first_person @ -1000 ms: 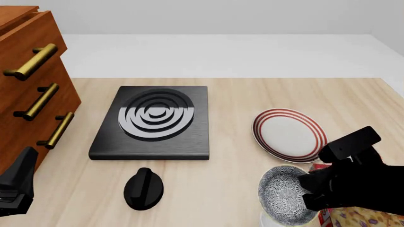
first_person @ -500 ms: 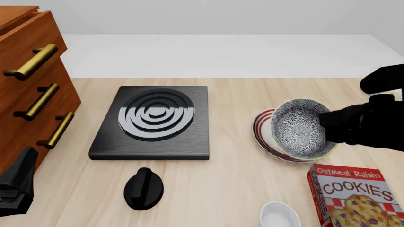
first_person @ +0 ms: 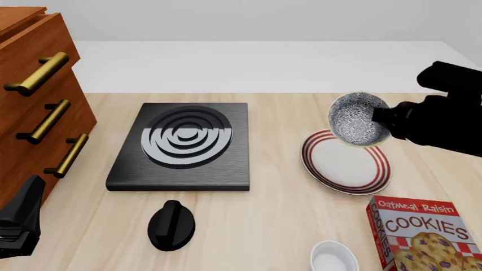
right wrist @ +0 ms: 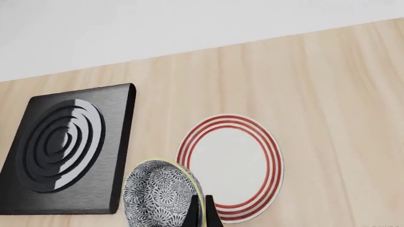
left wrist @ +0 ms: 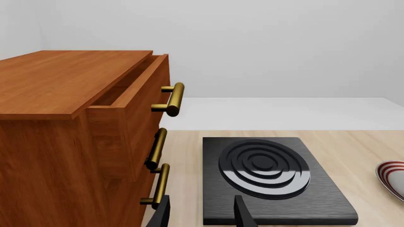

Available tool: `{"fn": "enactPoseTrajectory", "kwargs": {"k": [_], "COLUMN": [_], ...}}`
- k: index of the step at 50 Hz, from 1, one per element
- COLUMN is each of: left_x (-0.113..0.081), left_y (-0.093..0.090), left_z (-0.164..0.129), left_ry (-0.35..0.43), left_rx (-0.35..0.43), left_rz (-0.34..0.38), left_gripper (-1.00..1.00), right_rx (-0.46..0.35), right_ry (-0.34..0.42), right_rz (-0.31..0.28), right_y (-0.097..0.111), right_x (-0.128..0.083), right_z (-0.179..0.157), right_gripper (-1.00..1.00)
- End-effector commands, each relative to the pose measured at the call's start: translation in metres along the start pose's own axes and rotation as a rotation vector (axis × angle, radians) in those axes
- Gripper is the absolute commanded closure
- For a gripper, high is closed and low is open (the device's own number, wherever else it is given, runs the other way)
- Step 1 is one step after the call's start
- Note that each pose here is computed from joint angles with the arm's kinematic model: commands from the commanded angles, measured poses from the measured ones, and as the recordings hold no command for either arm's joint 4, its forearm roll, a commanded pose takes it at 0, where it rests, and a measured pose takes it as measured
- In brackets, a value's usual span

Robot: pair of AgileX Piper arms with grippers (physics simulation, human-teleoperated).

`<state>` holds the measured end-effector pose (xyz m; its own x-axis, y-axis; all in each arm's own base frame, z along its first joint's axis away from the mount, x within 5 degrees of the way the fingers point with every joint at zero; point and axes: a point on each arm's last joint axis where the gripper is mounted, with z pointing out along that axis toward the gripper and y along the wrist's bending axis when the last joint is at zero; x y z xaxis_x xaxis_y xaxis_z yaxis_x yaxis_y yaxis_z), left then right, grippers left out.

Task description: Pick the akita bowl on the ramekin and place it on the plate.

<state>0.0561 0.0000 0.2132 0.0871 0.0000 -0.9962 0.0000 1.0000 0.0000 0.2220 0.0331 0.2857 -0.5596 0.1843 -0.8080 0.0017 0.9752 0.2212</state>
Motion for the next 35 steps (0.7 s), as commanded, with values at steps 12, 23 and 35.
{"fn": "enactPoseTrajectory", "kwargs": {"k": [12, 23, 35], "left_x": [0.000, 0.000, 0.000], "left_y": [0.000, 0.000, 0.000], "left_z": [0.000, 0.000, 0.000], "left_ry": [0.000, 0.000, 0.000], "left_rx": [0.000, 0.000, 0.000], "left_rz": [0.000, 0.000, 0.000], "left_gripper": [-1.00, -1.00, -1.00], "right_rx": [0.097, 0.112, 0.141], "right_ry": [0.019, 0.055, 0.088], "right_rz": [0.207, 0.238, 0.265], "right_y": [-0.034, -0.039, -0.050], "right_x": [0.019, 0.034, 0.047], "right_z": [0.061, 0.082, 0.107], "right_gripper": [1.00, 1.00, 1.00]}}
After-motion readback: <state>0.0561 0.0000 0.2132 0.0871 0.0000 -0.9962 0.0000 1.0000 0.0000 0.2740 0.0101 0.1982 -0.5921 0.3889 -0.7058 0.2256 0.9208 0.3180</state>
